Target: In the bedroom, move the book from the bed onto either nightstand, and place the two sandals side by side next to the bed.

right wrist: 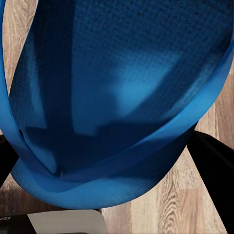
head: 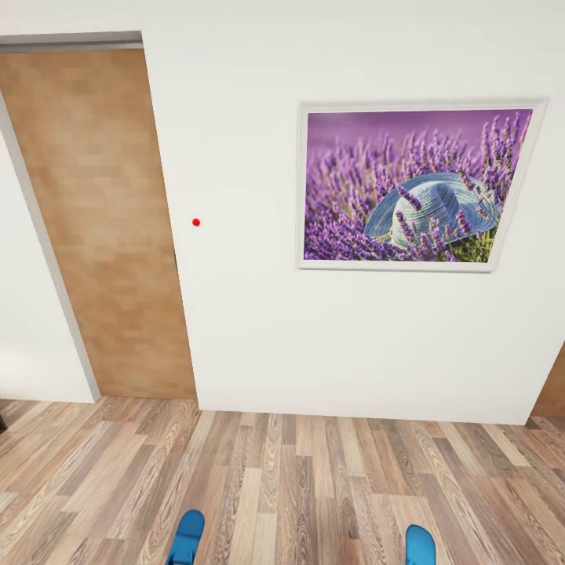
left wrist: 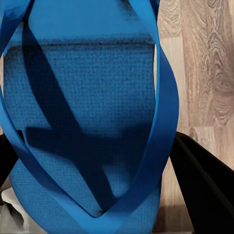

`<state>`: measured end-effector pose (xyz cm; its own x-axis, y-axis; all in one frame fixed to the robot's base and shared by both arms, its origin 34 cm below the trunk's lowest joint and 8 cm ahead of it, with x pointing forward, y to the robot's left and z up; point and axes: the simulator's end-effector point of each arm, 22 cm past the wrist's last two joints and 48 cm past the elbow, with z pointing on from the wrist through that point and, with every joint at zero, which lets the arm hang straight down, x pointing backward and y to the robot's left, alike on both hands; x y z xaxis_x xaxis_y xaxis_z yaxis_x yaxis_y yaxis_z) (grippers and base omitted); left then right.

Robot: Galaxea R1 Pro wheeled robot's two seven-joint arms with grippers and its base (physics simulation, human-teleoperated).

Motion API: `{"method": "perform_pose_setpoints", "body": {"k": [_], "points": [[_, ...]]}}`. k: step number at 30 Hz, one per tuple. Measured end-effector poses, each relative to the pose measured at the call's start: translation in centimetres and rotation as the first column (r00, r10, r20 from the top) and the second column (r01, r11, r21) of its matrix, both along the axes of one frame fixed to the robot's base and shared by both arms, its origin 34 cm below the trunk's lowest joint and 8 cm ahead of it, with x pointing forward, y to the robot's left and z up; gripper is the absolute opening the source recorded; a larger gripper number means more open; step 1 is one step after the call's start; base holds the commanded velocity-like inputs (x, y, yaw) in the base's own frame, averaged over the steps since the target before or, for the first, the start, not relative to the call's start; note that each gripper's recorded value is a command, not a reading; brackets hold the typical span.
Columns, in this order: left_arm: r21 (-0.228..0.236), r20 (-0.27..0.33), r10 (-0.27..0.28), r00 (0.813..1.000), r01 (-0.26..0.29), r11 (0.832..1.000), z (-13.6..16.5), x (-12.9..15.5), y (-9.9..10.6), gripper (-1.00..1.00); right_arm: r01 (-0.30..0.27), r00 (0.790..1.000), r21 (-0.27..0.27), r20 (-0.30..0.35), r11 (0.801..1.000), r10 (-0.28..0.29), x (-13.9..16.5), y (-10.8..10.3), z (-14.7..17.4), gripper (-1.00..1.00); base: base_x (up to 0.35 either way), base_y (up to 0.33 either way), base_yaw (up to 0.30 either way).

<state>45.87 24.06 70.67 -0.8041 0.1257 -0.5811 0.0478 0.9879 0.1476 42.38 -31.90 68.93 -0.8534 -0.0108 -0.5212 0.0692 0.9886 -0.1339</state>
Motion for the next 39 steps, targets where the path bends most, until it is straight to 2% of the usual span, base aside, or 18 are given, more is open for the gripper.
{"method": "perform_pose_setpoints", "body": {"k": [8, 11, 15, 29, 39], "points": [[-0.002, -0.028, 0.000, 1.000, 0.000, 1.000, -1.0, -2.0, -0.1, -1.00, 0.001, 1.000, 0.000, -0.003, 1.000, -0.001, -0.1, 0.0, -0.1, -1.00, 0.000, 0.000, 0.000], [-0.005, -0.058, 0.003, 0.998, -0.003, 1.000, -2.0, -4.2, 0.0, -1.00, 0.001, 1.000, 0.000, -0.008, 1.000, -0.001, -0.3, 0.0, -0.2, -1.00, 0.000, 0.000, 0.000], [-0.001, -0.073, 0.001, 0.997, -0.001, 1.000, -2.4, -5.3, 0.0, -1.00, 0.000, 1.000, 0.001, -0.013, 1.000, 0.000, -0.7, 0.1, -0.3, -1.00, 0.000, 0.000, 0.000], [0.005, -0.081, 0.006, 0.997, -0.005, 1.000, -2.7, -5.9, 0.4, -1.00, 0.003, 0.999, 0.001, -0.037, 1.000, -0.003, -2.4, 0.0, -1.0, -1.00, 0.000, 0.000, -0.002], [0.005, -0.076, 0.007, 0.997, -0.006, 1.000, -2.5, -5.7, 0.4, -1.00, 0.002, 0.999, 0.003, -0.048, 1.000, -0.002, -3.5, 0.1, -1.4, -1.00, 0.000, 0.000, -0.090]]}}
